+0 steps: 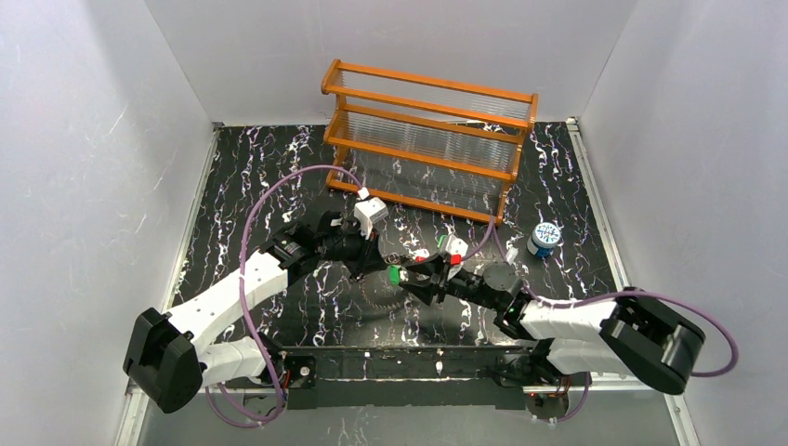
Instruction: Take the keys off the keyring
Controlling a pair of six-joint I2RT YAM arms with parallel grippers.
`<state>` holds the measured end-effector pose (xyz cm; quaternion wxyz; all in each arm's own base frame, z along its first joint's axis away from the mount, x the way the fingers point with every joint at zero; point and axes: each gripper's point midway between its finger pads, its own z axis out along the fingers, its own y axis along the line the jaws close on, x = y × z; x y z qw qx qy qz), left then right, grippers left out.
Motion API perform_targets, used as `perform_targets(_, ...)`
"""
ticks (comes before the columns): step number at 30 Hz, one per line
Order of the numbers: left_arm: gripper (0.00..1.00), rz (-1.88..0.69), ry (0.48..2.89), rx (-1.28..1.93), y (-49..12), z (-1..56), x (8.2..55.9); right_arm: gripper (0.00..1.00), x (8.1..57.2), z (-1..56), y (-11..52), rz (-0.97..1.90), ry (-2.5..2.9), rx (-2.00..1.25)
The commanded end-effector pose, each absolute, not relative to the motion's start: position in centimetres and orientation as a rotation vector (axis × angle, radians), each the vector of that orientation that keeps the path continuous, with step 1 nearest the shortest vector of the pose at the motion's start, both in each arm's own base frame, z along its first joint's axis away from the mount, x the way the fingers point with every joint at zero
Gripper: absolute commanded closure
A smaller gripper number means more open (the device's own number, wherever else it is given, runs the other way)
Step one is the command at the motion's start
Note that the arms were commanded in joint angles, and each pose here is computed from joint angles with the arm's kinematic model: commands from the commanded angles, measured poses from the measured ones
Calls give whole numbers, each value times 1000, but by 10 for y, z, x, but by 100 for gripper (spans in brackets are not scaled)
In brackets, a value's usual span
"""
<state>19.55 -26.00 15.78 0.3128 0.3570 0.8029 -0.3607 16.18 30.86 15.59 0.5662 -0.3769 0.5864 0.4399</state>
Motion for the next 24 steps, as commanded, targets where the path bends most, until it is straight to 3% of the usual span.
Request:
perform_targets(1, 100, -989, 2067, 919, -264, 172, 193, 47, 167, 190, 319, 1065, 1241, -763)
perform_targets(24, 100, -1060, 2052, 866, -270, 180, 193, 43, 192, 168, 348, 959, 1226, -690)
